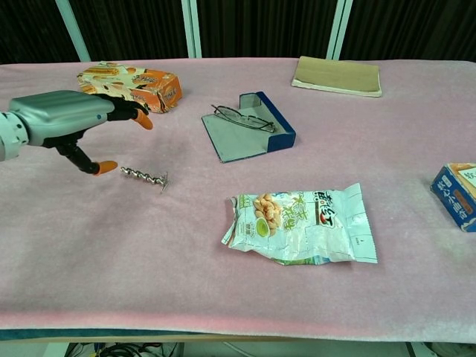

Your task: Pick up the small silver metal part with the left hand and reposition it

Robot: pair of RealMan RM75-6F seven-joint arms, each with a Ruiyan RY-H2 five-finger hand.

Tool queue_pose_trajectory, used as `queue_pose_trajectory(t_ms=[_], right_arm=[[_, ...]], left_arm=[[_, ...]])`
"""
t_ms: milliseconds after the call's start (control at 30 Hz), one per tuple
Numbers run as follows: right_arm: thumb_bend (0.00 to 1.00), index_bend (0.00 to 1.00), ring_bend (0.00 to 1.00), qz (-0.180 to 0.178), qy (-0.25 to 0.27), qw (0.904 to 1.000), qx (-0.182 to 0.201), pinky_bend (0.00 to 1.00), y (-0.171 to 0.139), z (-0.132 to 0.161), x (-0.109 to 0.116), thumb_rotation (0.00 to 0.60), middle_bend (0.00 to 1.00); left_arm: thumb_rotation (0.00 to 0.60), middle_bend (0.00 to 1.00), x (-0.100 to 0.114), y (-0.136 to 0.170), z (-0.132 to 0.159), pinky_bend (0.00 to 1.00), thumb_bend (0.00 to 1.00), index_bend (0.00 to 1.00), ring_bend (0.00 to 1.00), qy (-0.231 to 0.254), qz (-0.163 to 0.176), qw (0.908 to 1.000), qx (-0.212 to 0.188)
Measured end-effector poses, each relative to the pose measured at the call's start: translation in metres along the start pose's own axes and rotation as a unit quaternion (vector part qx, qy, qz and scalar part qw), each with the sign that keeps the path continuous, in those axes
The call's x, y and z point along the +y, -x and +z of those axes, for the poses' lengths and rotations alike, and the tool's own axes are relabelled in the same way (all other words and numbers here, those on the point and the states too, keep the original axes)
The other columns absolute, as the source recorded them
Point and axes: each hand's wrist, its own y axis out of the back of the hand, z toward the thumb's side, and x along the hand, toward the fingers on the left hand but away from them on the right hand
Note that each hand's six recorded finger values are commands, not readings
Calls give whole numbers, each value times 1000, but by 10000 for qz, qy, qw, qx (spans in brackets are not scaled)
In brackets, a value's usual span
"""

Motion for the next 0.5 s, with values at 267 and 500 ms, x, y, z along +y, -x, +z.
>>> queue_pose_trajectory(t_ms=[267,500], right_arm=[[91,0,55,-14,-17,10000,1,176,0,1,0,600,0],[91,0,55,37,-111,9999,5,176,-1,0,-2,600,0]], left_arm=[[600,0,27,56,-44,0,332,34,0,-216,540,9951,799],[600,8,32,113,-80,0,337,85,0,-36,884,9872,1325]])
